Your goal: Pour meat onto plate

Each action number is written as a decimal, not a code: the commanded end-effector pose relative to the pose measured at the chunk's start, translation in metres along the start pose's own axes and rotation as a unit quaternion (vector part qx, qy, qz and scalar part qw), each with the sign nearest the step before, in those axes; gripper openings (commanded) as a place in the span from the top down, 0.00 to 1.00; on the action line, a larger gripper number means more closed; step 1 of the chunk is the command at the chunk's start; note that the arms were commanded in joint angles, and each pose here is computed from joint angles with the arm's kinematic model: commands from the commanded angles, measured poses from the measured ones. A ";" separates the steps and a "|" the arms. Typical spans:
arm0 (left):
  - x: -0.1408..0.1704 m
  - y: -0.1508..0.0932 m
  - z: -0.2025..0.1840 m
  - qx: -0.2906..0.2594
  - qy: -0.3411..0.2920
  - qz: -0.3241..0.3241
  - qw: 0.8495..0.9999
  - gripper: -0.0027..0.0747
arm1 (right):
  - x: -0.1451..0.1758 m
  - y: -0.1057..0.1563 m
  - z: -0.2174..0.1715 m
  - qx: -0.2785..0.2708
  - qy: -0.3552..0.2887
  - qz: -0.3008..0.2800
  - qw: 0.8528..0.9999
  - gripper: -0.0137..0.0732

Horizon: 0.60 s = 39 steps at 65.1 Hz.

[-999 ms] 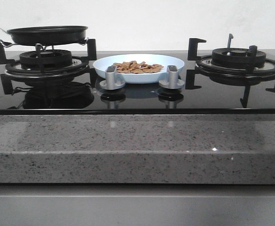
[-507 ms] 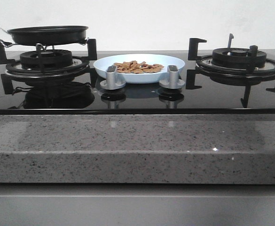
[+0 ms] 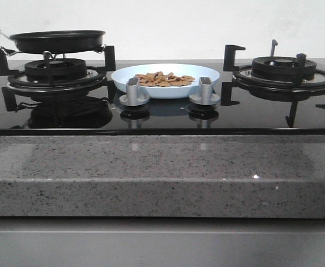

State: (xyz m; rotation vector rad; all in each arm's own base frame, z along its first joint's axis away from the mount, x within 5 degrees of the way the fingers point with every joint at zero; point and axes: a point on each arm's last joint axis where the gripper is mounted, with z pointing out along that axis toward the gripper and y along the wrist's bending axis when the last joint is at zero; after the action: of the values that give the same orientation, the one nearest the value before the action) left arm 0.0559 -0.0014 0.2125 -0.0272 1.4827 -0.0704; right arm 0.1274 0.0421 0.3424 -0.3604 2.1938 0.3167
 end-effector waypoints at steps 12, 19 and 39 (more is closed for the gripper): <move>-0.007 0.000 -0.002 0.001 -0.048 -0.004 0.999 0.99 | 0.047 -0.013 -0.020 0.109 -0.263 0.001 0.959 0.92; -0.007 0.000 -0.002 0.001 -0.048 -0.004 0.999 0.99 | 0.084 -0.017 -0.014 0.136 -0.309 0.007 0.941 0.92; -0.007 0.000 -0.002 0.001 -0.048 -0.004 0.999 0.99 | 0.143 -0.022 0.004 0.170 -0.345 0.017 0.923 0.92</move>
State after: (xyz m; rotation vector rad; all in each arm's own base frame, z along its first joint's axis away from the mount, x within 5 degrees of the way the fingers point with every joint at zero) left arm 0.0559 -0.0014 0.2125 -0.0272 1.4827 -0.0704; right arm 0.0578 0.0057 0.2131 -0.0312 1.6485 0.0750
